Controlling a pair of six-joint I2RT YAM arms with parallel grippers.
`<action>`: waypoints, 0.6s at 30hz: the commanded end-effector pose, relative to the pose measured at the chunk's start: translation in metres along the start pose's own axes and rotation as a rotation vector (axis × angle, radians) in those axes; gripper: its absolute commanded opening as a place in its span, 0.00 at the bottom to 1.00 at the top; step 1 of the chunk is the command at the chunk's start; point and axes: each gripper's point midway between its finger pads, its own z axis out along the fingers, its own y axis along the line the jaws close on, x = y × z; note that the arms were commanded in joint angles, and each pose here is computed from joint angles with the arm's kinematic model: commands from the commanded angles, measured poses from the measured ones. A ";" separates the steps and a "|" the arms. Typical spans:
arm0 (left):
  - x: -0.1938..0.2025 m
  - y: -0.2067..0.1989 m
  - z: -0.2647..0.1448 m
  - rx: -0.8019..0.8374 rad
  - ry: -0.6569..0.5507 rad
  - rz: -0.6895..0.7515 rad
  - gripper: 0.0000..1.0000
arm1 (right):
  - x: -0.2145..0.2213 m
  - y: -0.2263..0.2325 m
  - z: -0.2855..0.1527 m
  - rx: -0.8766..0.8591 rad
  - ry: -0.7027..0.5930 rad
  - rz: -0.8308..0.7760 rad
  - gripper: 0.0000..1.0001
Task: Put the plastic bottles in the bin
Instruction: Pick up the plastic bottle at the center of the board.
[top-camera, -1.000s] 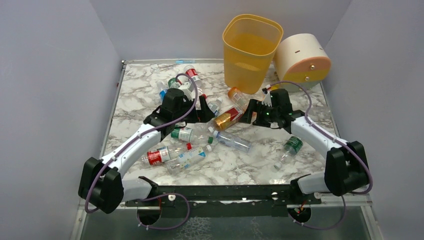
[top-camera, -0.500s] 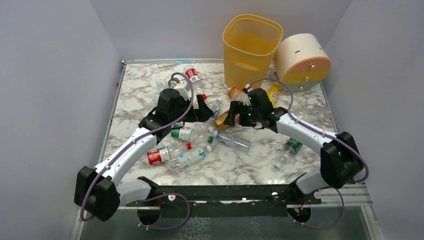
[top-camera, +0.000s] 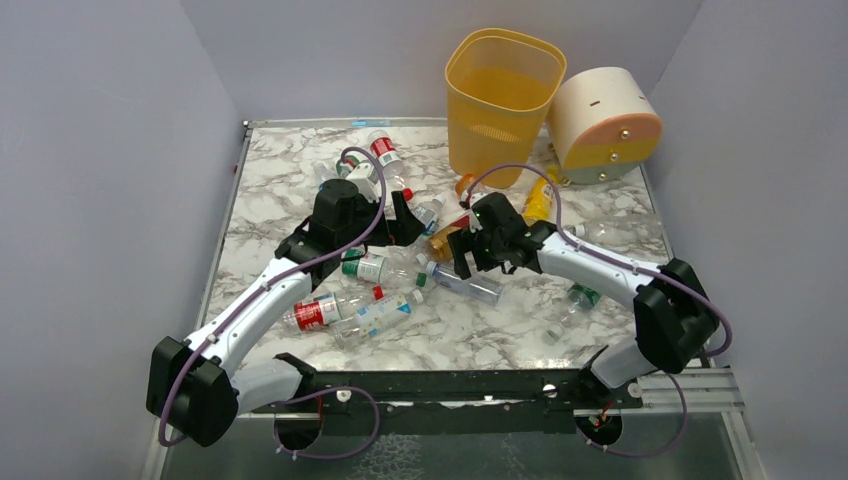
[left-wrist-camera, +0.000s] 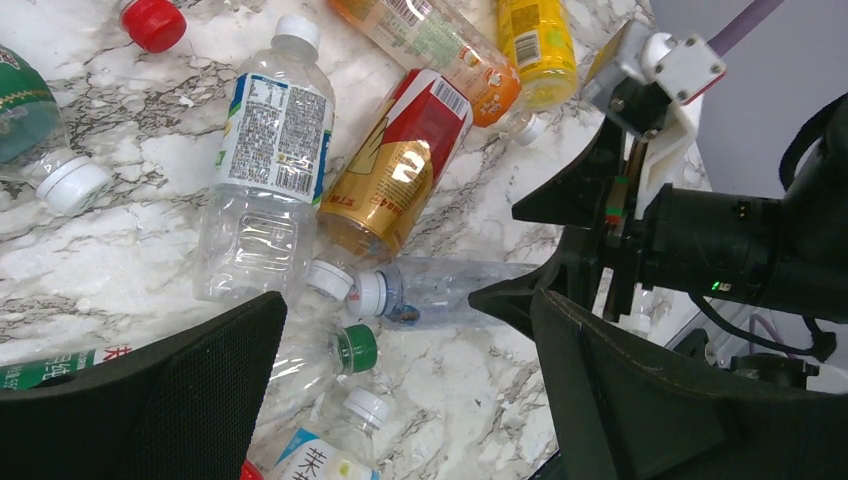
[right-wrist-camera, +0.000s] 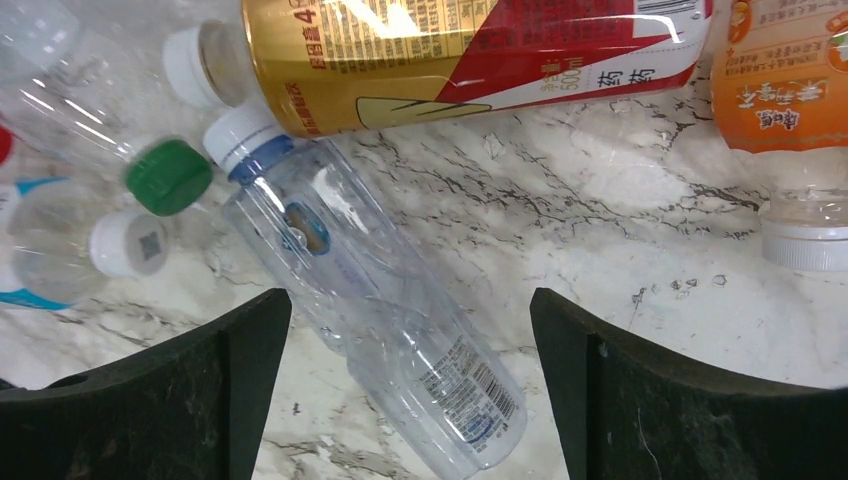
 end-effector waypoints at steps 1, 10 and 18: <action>0.002 0.001 -0.003 -0.004 -0.005 0.015 0.99 | 0.011 -0.008 0.008 0.078 0.067 -0.137 0.93; 0.000 -0.002 -0.005 0.002 -0.010 0.015 0.99 | 0.030 0.026 0.029 0.012 0.133 -0.238 0.92; 0.000 -0.002 -0.007 0.001 -0.009 0.022 0.99 | 0.036 0.024 0.034 0.036 0.160 -0.239 0.73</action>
